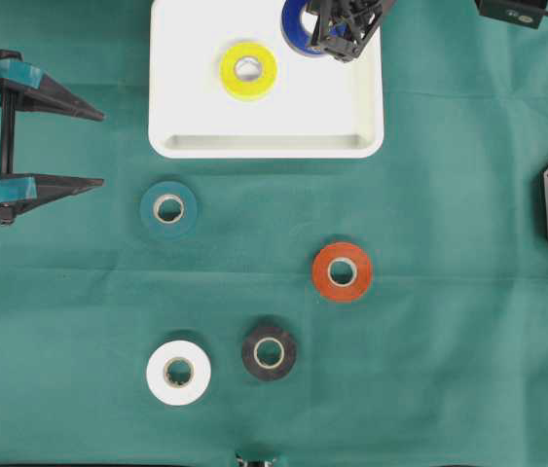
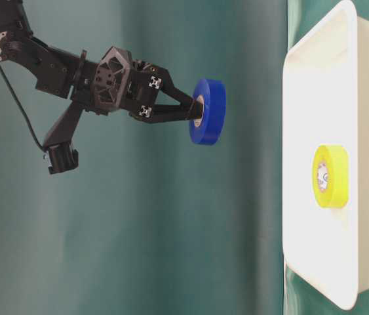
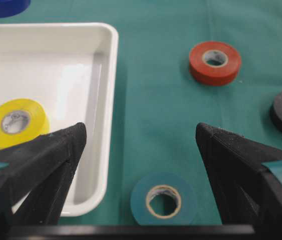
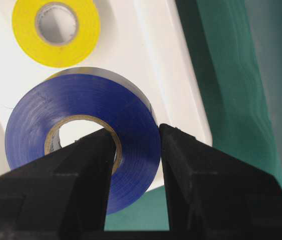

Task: Pick up the tape from a random location and place it into the white case.
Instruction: 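Lower the blue roll into the tray beside the yellow roll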

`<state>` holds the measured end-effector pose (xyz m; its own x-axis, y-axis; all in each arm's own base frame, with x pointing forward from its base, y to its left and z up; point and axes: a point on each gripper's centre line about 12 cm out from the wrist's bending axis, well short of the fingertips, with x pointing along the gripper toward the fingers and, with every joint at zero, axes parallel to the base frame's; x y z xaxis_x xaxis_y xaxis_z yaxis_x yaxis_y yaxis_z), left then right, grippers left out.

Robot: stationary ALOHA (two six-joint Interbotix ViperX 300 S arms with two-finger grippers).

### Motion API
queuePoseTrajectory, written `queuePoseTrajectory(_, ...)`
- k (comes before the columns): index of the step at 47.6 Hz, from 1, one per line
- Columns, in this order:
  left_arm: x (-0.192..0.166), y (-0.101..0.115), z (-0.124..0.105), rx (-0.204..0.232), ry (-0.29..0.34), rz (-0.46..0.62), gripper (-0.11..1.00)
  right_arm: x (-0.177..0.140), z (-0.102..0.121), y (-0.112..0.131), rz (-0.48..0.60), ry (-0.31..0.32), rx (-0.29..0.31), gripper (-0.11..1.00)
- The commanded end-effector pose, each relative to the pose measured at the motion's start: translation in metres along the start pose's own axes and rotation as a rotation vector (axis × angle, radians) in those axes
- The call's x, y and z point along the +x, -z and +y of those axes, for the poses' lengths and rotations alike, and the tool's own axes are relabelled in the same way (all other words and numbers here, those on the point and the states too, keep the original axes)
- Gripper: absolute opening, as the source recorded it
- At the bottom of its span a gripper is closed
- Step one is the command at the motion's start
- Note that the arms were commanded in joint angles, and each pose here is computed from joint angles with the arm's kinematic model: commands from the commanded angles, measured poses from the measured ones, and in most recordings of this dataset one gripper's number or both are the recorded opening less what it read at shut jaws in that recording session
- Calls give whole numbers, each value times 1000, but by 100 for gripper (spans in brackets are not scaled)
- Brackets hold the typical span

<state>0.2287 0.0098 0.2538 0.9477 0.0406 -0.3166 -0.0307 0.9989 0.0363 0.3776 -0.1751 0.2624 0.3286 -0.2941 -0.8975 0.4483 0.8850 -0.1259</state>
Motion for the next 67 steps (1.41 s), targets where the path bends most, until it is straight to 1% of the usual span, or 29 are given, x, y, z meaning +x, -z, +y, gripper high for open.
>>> queuePoseTrajectory(1,0,-11,1,-5,-2,-28,98,-12,-2,-7,-39,-2,5,29)
queuePoseTrajectory(24,0,-11,1,-5,-2,-26,98,-11,-1,-7,-36,-3,3,29)
queuePoseTrajectory(29,0,-11,1,-5,-2,-24,98,-8,0,-3,-26,-3,1,29)
queuePoseTrajectory(36,0,-10,1,-5,-2,-23,98,9,3,4,-25,-9,-6,29)
queuePoseTrajectory(53,0,-11,1,-6,-4,-26,98,71,13,30,-8,-31,-29,29)
queuePoseTrajectory(67,0,-14,1,-5,-3,-34,98,100,18,43,-5,-44,-27,29)
